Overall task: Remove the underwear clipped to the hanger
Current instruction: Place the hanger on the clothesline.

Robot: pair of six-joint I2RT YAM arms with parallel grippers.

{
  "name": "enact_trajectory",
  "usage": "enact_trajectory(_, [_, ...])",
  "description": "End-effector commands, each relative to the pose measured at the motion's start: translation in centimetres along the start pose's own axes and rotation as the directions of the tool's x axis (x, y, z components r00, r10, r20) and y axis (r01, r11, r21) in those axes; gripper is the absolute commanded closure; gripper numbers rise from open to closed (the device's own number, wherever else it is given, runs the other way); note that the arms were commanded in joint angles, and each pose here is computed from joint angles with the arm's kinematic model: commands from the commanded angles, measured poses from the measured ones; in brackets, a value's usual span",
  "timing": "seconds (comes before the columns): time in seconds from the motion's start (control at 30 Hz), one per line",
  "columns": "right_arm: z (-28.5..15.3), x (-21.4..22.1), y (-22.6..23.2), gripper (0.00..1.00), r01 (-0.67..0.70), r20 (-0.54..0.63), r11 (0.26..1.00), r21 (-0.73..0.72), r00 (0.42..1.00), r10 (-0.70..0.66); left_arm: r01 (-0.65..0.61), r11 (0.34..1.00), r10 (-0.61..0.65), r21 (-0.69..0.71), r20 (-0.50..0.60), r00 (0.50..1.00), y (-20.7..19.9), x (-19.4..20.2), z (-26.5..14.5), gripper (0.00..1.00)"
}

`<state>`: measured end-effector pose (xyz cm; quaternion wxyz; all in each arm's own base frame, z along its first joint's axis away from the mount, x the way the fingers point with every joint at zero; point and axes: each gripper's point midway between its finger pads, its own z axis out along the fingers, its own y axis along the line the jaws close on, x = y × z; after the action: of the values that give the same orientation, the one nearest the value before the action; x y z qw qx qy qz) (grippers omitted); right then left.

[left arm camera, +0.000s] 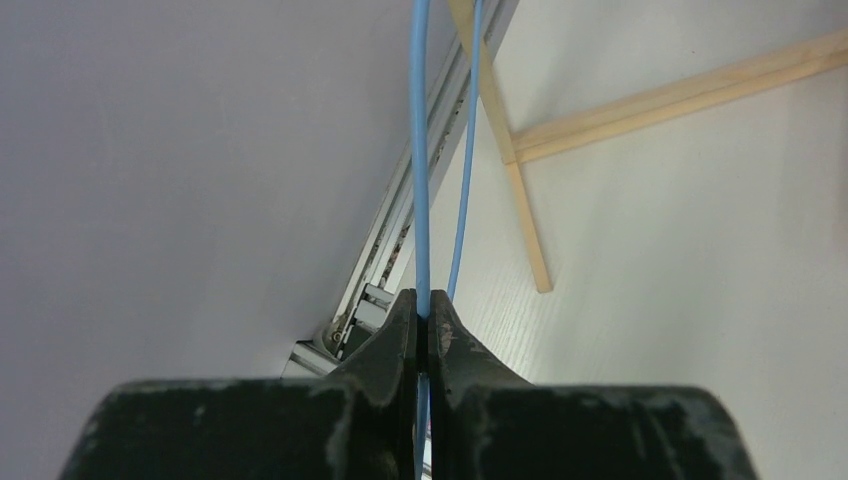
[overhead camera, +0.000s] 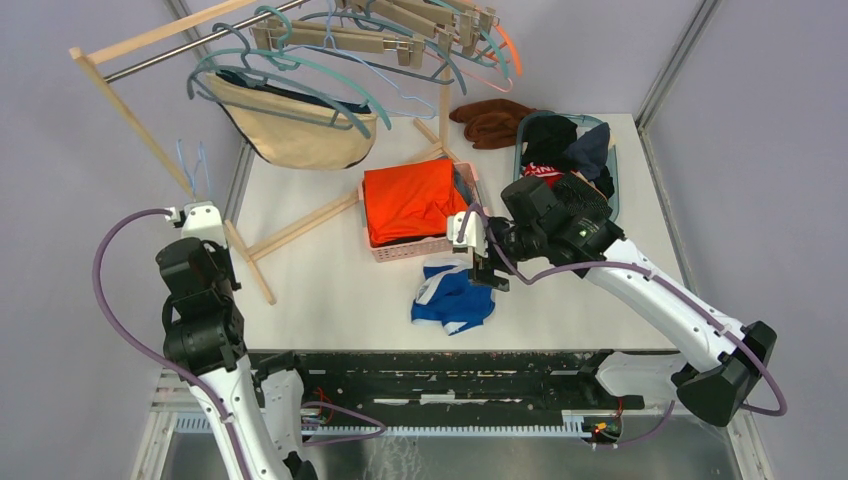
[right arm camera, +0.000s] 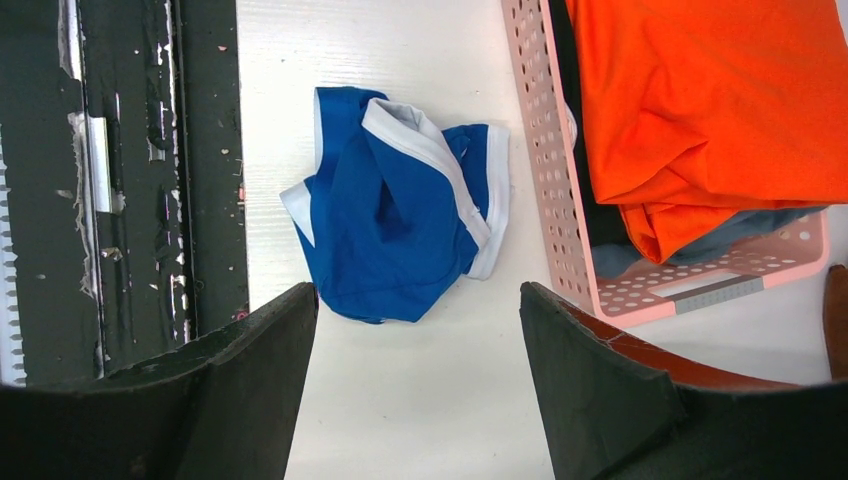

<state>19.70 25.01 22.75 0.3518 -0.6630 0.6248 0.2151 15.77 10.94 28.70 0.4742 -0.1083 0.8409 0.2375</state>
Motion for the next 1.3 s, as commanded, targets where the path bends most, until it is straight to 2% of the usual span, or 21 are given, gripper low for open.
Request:
enact_trajectory(0.0, [0.4,-0.2,0.0,0.17,0.027,-0.004,1.0,0.002,1.0,-0.027,0.07,0.997,-0.066,-0.042,0.087,0.994,1.1,-2.2,-1.1,0.97])
enact_trajectory(0.3, [0.7,0.0,0.0,0.18,0.028,-0.02,1.0,0.0,0.999,-0.028,0.103,0.992,-0.081,-0.067,0.267,0.96,3.1,-9.2,-2.8,0.97])
enact_trajectory(0.57, [0.8,0.2,0.1,0.17,0.033,-0.027,0.999,-0.002,0.999,-0.033,0.12,0.99,-0.094,-0.073,0.292,0.952,3.8,-11.2,-3.8,0.97])
enact_trajectory(0.73, [0.8,0.2,0.2,0.18,0.04,-0.03,0.999,-0.002,0.999,-0.04,0.123,0.99,-0.09,-0.075,0.35,0.933,4.3,-13.2,-4.4,0.97])
enact_trajectory(0.93, [0.8,0.2,0.2,0.17,0.046,-0.035,0.999,0.0,0.998,-0.046,0.102,0.995,-0.101,0.019,0.422,0.901,3.1,-16.4,-4.4,0.97])
enact_trajectory(1.27, [0.7,0.2,0.4,0.17,0.057,-0.035,0.998,-0.002,0.998,-0.057,0.065,0.993,-0.103,0.101,0.447,0.889,1.7,-18.7,-3.0,0.97])
